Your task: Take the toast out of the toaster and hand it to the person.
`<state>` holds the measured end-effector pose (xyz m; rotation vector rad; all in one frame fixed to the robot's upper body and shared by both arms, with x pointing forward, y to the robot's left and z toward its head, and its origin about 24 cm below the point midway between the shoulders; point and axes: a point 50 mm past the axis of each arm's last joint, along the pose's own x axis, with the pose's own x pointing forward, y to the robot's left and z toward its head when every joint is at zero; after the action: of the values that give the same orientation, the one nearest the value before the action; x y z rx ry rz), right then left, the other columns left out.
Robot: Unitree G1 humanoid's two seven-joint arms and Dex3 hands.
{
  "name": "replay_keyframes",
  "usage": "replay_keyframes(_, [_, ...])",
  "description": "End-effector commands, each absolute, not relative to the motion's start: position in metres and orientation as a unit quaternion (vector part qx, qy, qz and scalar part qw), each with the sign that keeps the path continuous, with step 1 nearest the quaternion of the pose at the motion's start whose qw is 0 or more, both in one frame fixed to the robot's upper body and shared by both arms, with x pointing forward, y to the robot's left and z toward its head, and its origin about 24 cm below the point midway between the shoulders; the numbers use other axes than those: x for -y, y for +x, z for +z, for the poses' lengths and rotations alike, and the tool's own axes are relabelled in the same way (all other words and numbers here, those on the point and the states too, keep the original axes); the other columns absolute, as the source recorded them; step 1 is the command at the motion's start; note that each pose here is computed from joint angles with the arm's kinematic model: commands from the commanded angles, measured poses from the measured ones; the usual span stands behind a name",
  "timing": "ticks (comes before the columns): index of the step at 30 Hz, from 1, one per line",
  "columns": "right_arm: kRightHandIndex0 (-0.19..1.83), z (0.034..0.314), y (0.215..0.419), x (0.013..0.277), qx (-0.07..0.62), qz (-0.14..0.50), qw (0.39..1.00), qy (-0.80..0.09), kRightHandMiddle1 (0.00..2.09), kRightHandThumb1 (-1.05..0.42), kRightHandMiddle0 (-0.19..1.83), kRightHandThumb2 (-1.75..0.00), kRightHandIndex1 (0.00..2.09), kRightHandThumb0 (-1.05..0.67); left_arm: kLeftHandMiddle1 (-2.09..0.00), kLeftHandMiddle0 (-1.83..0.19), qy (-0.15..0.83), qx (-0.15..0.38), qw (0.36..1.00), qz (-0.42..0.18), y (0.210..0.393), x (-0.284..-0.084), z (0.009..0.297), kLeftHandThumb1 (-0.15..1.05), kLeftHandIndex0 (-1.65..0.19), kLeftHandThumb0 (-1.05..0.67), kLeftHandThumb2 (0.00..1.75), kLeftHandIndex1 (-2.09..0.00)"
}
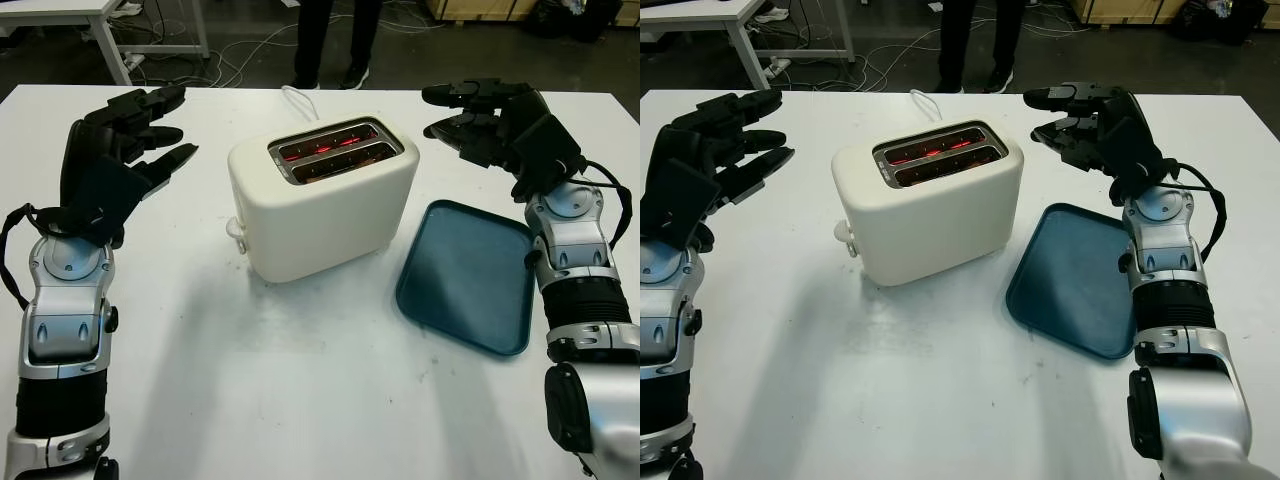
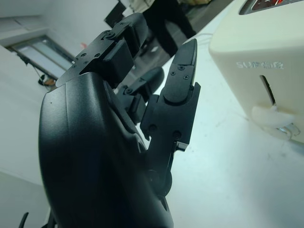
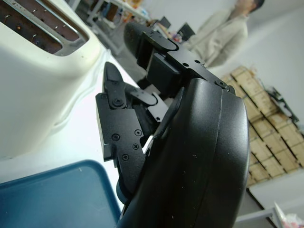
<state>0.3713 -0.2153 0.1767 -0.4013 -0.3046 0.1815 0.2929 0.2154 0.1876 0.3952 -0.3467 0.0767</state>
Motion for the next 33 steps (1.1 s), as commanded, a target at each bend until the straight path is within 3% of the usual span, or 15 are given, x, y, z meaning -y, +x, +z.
replay_keyframes(1, [0.82,0.1772,0.3710,0.2147,0.147,0.086,0.965,-0.197,0.01,-0.92,0.92,-0.17,0.61,-0.09,-0.57,-0.58,0.189,0.175,0.966,0.039,0.2911,-0.2155,0.1895,0.92,-0.71,-0.33,0.10,-0.03])
replay_keyframes(33, [0.82,0.1791,0.3722,0.2138,0.140,0.091,0.964,-0.207,0.02,-0.92,0.94,-0.14,0.63,-0.12,-0.56,-0.58,0.199,0.177,0.963,0.037,0.2913,-0.2152,0.1892,0.92,-0.72,-0.34,0.09,-0.02])
